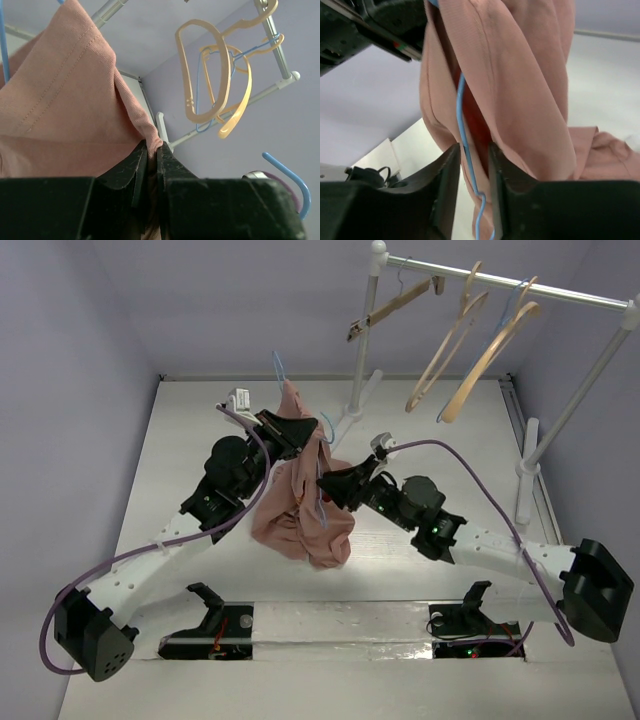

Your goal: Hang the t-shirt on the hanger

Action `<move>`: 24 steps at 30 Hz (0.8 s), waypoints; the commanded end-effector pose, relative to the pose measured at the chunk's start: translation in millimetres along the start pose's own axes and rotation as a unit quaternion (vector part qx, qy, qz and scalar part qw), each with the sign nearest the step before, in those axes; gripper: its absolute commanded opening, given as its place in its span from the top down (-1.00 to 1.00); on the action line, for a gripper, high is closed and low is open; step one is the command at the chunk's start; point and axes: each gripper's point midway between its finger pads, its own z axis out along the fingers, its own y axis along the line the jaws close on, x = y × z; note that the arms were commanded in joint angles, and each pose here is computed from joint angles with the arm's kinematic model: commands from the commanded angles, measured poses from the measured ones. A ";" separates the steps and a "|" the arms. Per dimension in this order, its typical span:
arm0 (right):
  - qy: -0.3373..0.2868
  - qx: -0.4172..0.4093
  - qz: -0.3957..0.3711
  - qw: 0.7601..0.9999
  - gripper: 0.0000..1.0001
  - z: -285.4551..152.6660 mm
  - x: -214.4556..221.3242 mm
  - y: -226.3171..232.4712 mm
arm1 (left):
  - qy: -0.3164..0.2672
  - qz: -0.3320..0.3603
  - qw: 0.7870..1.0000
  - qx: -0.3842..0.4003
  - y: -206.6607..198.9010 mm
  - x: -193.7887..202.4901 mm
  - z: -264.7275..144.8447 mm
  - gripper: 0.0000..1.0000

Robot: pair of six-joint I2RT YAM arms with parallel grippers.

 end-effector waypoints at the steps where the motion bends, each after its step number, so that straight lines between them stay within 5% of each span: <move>1: 0.008 -0.004 0.010 1.000 0.28 -15.8 1.5 3.1 | -0.039 -0.014 0.997 0.068 -41.9 -29.5 -9.9 1.00; 5: 0.010 -0.001 0.010 1.000 0.12 -32.1 -6.3 5.2 | -0.034 -0.023 0.996 0.083 -49.6 -29.0 -9.6 1.00; 11: 0.053 0.056 -0.012 0.997 0.23 -51.6 23.3 -23.0 | -0.039 -0.027 0.994 0.094 -57.7 -35.0 -14.6 1.00; 17: 0.118 0.080 -0.042 0.989 -0.01 -60.8 54.9 -39.2 | -0.039 -0.028 0.994 0.097 -59.0 -36.1 -19.6 1.00; 24: 0.145 0.087 -0.066 0.983 -0.05 -52.6 69.5 -47.4 | -0.037 -0.032 0.994 0.103 -60.7 -35.9 -24.6 1.00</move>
